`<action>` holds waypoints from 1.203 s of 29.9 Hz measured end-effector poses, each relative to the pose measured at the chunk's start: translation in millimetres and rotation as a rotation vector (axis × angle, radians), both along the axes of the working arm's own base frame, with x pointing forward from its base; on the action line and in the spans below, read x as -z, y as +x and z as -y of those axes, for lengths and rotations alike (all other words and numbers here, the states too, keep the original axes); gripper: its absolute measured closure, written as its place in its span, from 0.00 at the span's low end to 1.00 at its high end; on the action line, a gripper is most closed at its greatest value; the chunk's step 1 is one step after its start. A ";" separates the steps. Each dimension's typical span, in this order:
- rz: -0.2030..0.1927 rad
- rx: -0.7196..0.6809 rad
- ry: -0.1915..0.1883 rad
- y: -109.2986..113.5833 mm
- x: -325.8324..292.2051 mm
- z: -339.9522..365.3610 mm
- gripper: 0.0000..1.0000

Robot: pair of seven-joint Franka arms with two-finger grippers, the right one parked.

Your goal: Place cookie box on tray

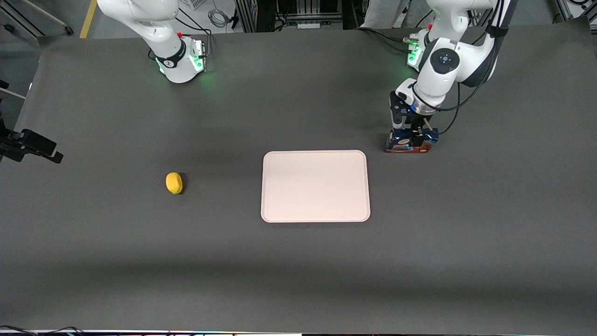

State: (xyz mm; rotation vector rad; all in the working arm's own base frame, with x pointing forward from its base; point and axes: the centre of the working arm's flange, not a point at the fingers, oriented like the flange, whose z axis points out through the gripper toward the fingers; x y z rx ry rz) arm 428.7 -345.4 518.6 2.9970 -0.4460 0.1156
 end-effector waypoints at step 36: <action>-0.070 -0.352 0.093 64.3 199.6 26.4 0.81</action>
